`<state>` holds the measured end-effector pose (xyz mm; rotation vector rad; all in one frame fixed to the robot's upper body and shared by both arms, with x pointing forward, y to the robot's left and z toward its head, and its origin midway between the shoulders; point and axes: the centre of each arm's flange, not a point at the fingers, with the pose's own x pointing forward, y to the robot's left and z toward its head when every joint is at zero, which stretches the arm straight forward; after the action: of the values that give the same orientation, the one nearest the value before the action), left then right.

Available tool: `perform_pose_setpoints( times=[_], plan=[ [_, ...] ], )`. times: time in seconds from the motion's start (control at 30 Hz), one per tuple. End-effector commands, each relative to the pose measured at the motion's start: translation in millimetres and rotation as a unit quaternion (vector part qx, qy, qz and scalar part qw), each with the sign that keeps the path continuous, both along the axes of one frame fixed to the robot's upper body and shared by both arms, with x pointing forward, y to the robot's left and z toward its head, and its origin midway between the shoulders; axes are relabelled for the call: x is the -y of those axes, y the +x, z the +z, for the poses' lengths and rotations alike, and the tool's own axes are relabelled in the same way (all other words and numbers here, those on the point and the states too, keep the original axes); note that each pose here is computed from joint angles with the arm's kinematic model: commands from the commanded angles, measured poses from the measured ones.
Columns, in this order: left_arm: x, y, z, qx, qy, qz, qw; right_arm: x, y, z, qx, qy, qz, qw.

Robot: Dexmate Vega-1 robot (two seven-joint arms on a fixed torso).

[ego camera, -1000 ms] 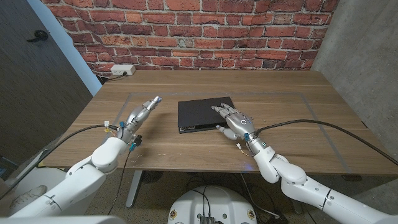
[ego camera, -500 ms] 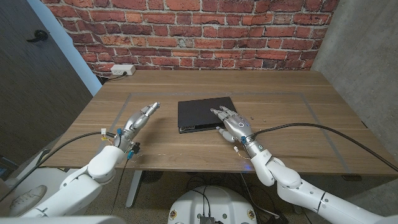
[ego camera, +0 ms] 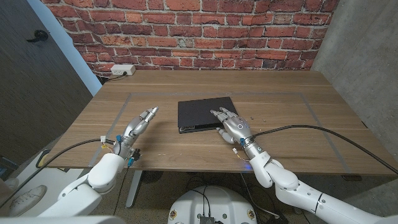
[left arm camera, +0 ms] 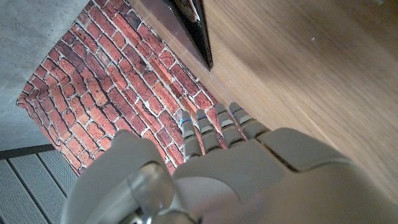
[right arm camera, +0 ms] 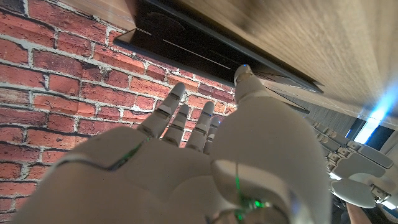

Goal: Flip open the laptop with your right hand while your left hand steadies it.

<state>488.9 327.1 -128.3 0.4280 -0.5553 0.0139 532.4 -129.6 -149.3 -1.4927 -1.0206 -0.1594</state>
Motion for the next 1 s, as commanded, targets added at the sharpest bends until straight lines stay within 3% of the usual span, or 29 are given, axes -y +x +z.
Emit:
perform_pose_setpoints(
  times=[0.03, 1.0],
  plan=[
    [-2.3, -9.8, -5.1, 0.007, 0.017, 0.026, 0.999, -2.9, 3.0, -4.4, -0.001, -0.014, -0.001, 0.9999],
    [-5.7, -10.4, -9.8, 0.001, 0.007, 0.038, 0.999, -8.2, 17.2, -6.2, 0.019, -0.028, -0.014, 0.9993]
  ],
)
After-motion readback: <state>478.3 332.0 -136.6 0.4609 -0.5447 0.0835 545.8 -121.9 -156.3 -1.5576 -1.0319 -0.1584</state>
